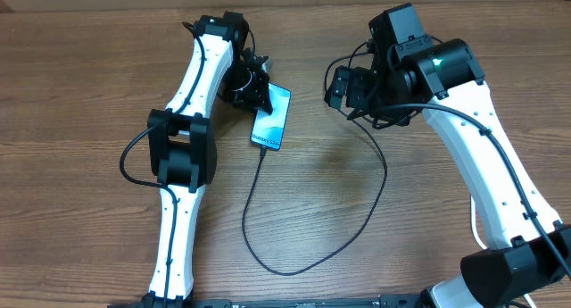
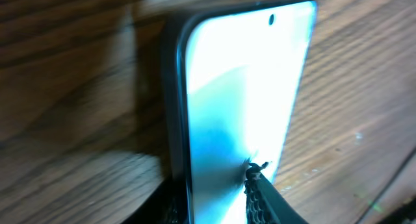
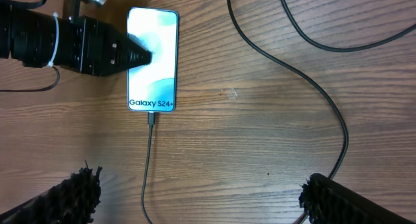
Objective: Plug charger to phone and switch on socket
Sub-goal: 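Lower the phone with the left gripper and lay it flat on the table, then move the right gripper over the white power strip's switch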
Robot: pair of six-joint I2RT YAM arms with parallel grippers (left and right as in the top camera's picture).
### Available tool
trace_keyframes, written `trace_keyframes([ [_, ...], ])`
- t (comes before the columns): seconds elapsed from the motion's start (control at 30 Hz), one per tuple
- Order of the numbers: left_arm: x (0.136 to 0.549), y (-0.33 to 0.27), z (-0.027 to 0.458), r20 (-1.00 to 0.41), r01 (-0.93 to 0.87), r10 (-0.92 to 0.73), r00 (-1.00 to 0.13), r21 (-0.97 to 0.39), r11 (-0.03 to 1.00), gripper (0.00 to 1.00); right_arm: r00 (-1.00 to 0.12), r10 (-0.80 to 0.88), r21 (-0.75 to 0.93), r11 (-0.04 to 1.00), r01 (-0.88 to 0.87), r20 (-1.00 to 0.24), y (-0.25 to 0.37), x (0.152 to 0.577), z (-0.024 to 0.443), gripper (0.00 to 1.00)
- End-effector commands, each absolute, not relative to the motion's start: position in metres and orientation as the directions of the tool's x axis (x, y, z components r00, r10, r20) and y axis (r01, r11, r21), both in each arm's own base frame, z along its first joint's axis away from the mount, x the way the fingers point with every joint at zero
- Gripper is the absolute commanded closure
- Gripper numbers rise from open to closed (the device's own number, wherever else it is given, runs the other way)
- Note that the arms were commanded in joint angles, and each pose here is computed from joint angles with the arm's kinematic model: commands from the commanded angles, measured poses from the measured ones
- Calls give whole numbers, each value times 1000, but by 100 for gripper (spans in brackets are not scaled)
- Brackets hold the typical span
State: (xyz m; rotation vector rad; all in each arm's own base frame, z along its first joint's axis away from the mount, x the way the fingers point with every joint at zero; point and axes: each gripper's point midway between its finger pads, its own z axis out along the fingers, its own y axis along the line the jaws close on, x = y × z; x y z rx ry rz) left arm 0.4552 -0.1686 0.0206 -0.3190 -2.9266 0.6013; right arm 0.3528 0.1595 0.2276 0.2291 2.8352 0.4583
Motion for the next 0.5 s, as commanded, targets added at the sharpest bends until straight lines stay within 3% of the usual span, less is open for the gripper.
trace_keyframes([
  [0.0,458,-156,18,91,183,225,-970,-334,925,71,-948,207,325,938,122,-241,156,355,232,0],
  [0.13,460,-149,16,97,174,210,-973,-290,941,60,-948,208,314,941,126,-241,154,355,230,0],
  [0.23,460,-143,14,105,152,184,-977,-254,955,45,-945,215,290,947,139,-247,148,355,228,0],
  [0.47,469,-133,40,68,102,122,-990,-240,965,32,-899,355,264,920,289,-255,106,369,227,0],
])
